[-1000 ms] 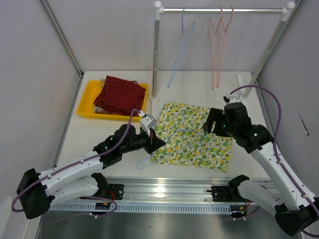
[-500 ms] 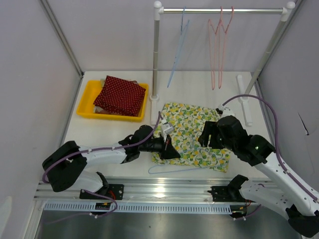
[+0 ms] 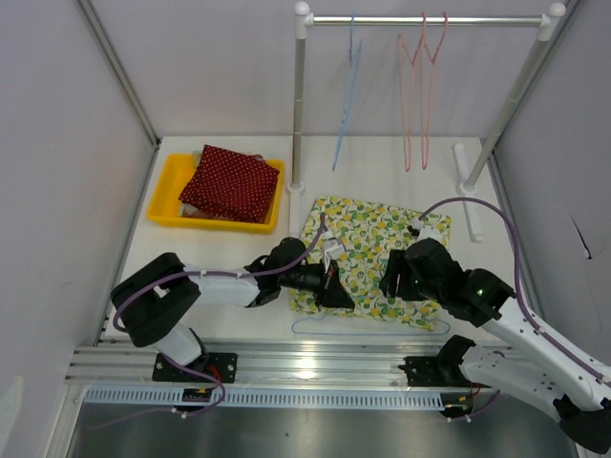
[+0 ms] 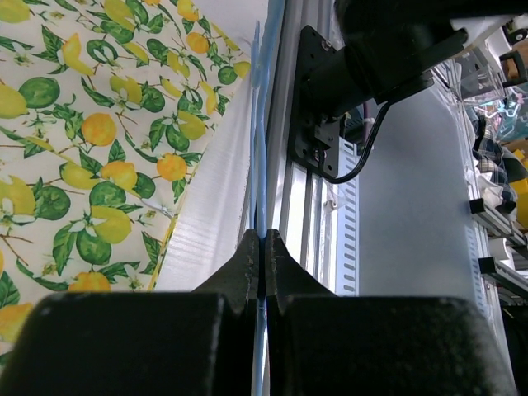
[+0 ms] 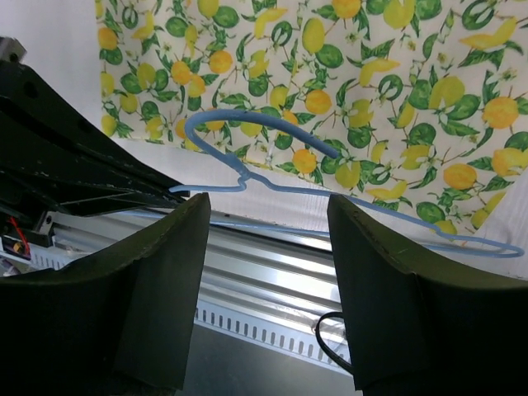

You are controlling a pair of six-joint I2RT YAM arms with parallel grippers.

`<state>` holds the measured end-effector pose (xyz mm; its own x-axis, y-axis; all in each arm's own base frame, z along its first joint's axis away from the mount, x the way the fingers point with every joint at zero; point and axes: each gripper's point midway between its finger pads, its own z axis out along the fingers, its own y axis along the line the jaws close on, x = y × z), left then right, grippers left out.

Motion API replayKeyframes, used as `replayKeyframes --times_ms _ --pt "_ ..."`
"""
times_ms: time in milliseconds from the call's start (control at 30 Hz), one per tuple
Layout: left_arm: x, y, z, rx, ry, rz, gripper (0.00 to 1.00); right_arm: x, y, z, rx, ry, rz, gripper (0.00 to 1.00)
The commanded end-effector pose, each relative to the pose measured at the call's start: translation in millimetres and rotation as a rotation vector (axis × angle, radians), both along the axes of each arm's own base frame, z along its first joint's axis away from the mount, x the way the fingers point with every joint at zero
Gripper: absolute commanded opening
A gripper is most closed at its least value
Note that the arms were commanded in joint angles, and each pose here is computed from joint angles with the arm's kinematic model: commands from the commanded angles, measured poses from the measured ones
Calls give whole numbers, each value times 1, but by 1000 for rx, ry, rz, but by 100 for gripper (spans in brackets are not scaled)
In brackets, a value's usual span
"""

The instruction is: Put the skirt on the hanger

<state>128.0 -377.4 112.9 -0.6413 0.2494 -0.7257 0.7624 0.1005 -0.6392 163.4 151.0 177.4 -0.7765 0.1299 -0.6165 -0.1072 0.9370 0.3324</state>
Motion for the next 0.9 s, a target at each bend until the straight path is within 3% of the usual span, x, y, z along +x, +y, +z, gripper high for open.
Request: replayKeyframes --times_ms 0,367,867 --pt "9 -11 21 -84 -72 -38 0 -6 9 -10 31 12 12 63" --pt "42 3 3 -43 -54 43 0 -18 12 -38 58 29 13 59" --pt "53 16 -27 1 -36 101 0 -18 25 -59 40 75 32 64"
